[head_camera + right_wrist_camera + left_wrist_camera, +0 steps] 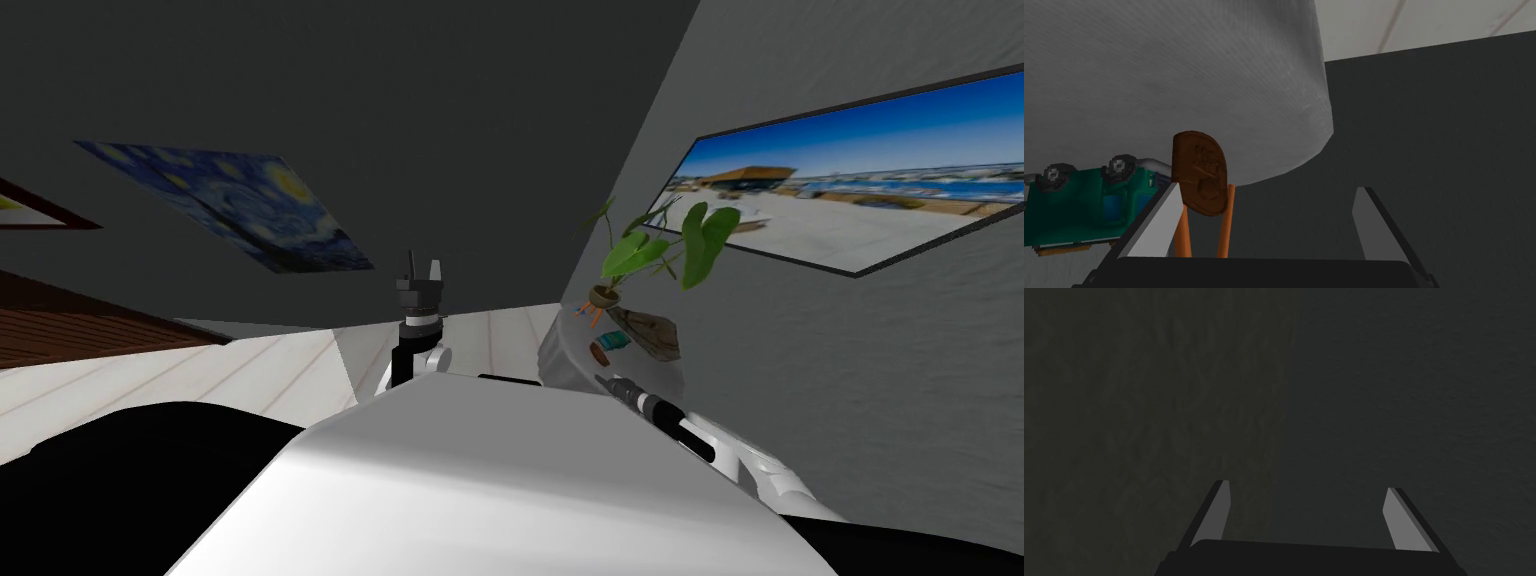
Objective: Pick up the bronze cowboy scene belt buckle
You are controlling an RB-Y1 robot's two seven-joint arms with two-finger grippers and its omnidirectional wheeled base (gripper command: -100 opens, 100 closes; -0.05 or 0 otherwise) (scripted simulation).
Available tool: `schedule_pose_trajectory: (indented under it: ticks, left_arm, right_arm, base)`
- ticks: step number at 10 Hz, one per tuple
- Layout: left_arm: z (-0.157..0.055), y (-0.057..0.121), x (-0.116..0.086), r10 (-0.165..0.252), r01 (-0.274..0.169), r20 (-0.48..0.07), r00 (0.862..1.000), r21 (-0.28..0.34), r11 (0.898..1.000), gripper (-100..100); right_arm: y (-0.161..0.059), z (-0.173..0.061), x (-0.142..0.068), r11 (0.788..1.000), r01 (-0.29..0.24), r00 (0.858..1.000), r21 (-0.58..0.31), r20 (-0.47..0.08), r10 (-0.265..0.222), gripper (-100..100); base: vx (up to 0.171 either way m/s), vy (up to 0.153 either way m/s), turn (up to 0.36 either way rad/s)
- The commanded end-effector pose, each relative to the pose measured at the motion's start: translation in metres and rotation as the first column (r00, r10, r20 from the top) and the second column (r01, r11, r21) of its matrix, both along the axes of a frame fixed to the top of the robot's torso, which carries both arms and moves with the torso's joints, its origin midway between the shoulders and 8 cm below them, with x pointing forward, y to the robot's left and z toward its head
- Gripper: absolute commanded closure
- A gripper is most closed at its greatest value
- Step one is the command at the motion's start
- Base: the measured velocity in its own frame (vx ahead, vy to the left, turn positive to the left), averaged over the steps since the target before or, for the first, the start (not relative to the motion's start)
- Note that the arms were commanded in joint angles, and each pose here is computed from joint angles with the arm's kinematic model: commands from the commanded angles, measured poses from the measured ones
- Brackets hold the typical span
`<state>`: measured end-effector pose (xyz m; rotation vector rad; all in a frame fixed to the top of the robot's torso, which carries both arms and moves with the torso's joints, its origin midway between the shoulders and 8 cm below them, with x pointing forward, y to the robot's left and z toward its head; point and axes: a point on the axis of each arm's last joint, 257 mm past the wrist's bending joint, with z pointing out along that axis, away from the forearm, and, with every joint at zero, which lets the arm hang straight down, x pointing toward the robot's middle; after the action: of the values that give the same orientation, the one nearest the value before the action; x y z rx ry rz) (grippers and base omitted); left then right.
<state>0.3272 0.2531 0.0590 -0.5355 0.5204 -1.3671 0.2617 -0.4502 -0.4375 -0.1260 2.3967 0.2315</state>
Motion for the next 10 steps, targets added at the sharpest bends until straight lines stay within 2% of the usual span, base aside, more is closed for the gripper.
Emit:
schedule_pose_trajectory:
  ticks: [1, 5, 8, 9, 10]
  left_arm:
    - [0.000, 0.000, 0.000, 0.000, 0.000, 0.000, 1.000, 0.000, 1.000, 0]
    - [0.000, 0.000, 0.000, 0.000, 0.000, 0.000, 1.000, 0.000, 1.000, 0]
    - [0.000, 0.000, 0.000, 0.000, 0.000, 0.000, 1.000, 0.000, 1.000, 0]
    - [0.000, 0.000, 0.000, 0.000, 0.000, 0.000, 1.000, 0.000, 1.000, 0]
    - [0.000, 0.000, 0.000, 0.000, 0.000, 0.000, 1.000, 0.000, 1.000, 0]
  right_arm:
    - [-0.026, -0.007, -0.019, 0.997, -0.030, 0.999, -0.071, -0.044, 0.027, -100]
    - [-0.071, -0.010, -0.049, 0.977, -0.110, 0.987, -0.183, -0.133, 0.087, -100]
    - [-0.091, -0.009, -0.064, 0.961, -0.162, 0.976, -0.225, -0.182, 0.122, -100]
    - [-0.088, -0.009, -0.061, 0.965, -0.149, 0.979, -0.218, -0.171, 0.113, -100]
    - [-0.089, -0.009, -0.061, 0.964, -0.152, 0.978, -0.218, -0.172, 0.115, 0]
  base:
    - [0.109, -0.021, 0.248]
    - [0.091, -0.006, 0.227]
    - [0.080, 0.027, 0.182]
    - [0.037, 0.010, 0.038]
    - [0.008, 0.002, -0.006]
